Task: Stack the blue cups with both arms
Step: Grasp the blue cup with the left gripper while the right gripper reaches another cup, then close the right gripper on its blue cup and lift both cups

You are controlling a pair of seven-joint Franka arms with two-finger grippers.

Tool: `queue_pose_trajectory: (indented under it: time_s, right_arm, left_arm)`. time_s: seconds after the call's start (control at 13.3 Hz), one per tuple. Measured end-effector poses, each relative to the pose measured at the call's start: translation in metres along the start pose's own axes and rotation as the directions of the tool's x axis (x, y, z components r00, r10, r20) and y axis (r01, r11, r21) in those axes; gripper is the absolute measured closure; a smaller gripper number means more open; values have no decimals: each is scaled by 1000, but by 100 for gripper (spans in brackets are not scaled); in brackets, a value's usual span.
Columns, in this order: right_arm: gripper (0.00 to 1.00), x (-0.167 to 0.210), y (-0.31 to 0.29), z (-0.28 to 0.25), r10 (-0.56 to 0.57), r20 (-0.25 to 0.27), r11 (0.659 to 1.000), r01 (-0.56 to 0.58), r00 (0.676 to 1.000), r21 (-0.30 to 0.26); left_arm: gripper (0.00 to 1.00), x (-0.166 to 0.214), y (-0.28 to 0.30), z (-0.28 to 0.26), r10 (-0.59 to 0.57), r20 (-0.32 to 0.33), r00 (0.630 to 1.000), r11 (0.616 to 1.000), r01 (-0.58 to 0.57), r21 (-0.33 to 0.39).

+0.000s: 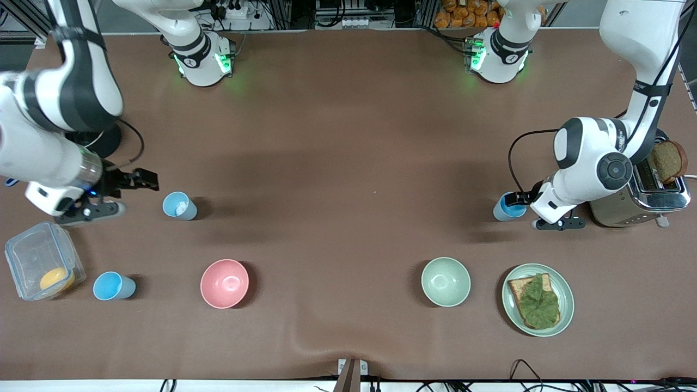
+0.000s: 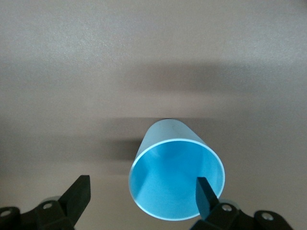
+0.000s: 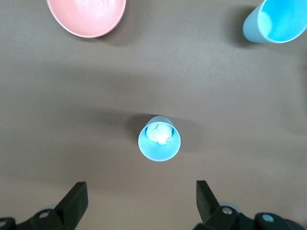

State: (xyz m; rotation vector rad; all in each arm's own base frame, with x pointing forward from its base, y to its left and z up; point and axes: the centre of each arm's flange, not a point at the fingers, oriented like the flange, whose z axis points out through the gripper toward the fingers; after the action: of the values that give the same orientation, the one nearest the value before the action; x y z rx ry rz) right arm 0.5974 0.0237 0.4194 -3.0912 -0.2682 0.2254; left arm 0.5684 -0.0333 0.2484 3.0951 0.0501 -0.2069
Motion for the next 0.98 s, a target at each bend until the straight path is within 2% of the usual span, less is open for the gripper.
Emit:
queue_pose_trajectory:
  time_s: [0.08,0.23,0.3,0.53,0.68,0.75,0.98]
  right_arm:
    - [0,5,2,14,2,5,1000,-2,1000,0]
    - [0,13,9,35,11,2,1000,-11,1000,0]
    - [0,17,12,44,15,-5,1000,-15,1000,-1]
    - [0,18,31,77,30,-26,1000,-30,999,-2]
    - [0,14,42,96,34,-33,999,-34,999,-3]
    - [0,11,49,108,42,-25,999,-42,999,-3]
    - [0,1,70,142,56,-22,998,-56,998,2]
  left_arm:
    - [12,0,0,2,0,3,1000,1000,0,0]
    - [19,1,0,6,0,4,1000,1000,0,-2]
    - [26,1,0,9,0,6,1000,1000,0,-3]
    - [32,3,0,15,-1,4,1000,1000,1,-6]
    - [50,4,0,16,-1,2,1000,1000,1,-7]
    - [50,5,0,16,-1,1,1000,1000,1,-8]
    - [82,7,0,14,0,-3,1000,1000,0,-8]
